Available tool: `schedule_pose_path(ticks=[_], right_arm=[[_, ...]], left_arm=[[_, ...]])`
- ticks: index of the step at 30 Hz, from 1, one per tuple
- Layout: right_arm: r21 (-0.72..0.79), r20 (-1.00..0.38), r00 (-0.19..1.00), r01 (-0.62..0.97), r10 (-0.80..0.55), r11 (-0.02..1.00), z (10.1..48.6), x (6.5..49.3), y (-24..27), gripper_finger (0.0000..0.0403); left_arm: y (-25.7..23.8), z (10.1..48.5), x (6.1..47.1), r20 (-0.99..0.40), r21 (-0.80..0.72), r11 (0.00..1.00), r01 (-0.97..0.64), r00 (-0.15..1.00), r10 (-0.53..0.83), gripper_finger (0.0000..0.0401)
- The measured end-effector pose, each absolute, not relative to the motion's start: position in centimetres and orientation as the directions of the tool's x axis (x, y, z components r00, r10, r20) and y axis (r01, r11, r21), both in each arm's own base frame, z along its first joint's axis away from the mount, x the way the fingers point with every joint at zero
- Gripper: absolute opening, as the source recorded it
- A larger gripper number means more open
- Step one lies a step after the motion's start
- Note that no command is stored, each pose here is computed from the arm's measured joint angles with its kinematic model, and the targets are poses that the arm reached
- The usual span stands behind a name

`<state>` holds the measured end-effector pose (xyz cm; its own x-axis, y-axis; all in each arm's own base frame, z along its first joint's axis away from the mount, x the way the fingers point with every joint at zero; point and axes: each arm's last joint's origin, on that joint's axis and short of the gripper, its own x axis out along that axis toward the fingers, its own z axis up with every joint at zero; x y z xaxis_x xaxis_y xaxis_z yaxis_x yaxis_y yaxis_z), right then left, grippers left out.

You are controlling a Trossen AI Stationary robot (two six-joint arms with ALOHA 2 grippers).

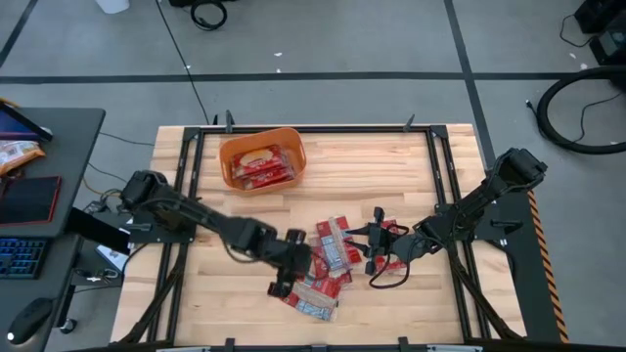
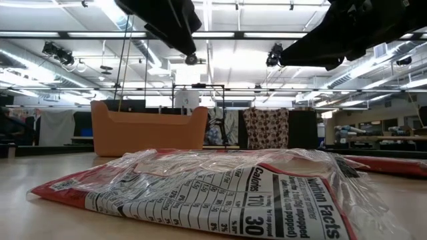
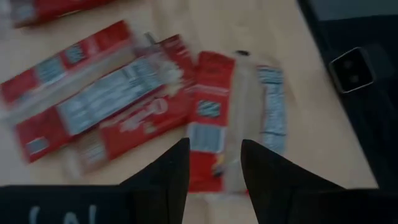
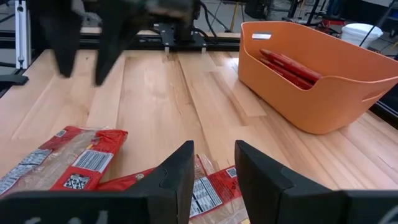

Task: Sort popcorn bags into baskets
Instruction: Put the red popcorn bag into the orange bin

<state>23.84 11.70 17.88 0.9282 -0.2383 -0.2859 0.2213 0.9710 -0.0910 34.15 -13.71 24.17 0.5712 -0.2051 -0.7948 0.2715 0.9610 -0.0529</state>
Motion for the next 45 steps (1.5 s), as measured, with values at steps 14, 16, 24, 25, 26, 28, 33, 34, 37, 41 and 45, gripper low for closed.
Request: schedule_pose_path(ticks=[14,16,24,25,26,28,33,34,37,41,45], right_arm=[[-0.084,-0.278,0.931,0.223,-0.238,0.971,18.0,23.9,11.7,0.0120],[-0.085,-0.278,0.931,0.224,-0.238,0.971,18.0,23.9,11.7,0.0120],[-0.084,-0.277,0.931,0.224,-0.239,0.971,18.0,23.9,11.7,0.0121],[-0.083,-0.276,0.931,0.224,-0.238,0.971,18.0,23.9,11.7,0.0121],[-0.083,-0.276,0.931,0.224,-0.238,0.971,18.0,23.9,11.7,0.0121],[-0.083,-0.276,0.931,0.223,-0.237,0.971,18.0,23.9,11.7,0.0121],[-0.082,-0.276,0.931,0.223,-0.237,0.971,18.0,23.9,11.7,0.0121],[-0.082,-0.276,0.932,0.222,-0.236,0.972,18.0,23.9,11.7,0.0121],[-0.082,-0.276,0.932,0.222,-0.236,0.972,18.0,23.9,11.7,0.0121],[-0.082,-0.276,0.932,0.222,-0.236,0.972,18.0,23.9,11.7,0.0121],[-0.082,-0.276,0.932,0.222,-0.236,0.972,18.0,23.9,11.7,0.0121]], left_arm=[[-15.3,16.4,31.0,-0.666,-0.121,0.970,0.209,0.708,-0.235,0.0149],[-14.9,15.5,30.4,-0.685,-0.124,0.976,0.180,0.696,-0.216,0.0149],[-15.3,13.0,30.2,-0.660,-0.169,0.971,0.167,0.713,-0.238,0.0147],[-15.3,12.6,30.1,-0.671,-0.165,0.972,0.166,0.704,-0.234,0.0146],[-15.3,12.3,30.1,-0.687,-0.159,0.974,0.162,0.691,-0.227,0.0144],[-15.2,11.9,29.9,-0.712,-0.149,0.977,0.154,0.669,-0.214,0.0142],[-14.2,11.9,29.5,-0.766,-0.085,0.995,0.055,0.635,-0.100,0.0141],[-13.9,12.0,29.4,-0.772,-0.069,0.997,0.031,0.631,-0.073,0.0141],[-12.5,12.5,28.7,-0.806,0.022,0.997,-0.078,0.589,0.063,0.0141],[-10.0,13.9,27.4,-0.832,0.130,0.971,-0.199,0.510,0.216,0.0141],[-9.4,17.0,27.3,-0.776,0.109,0.980,-0.169,0.601,0.190,0.0141]])
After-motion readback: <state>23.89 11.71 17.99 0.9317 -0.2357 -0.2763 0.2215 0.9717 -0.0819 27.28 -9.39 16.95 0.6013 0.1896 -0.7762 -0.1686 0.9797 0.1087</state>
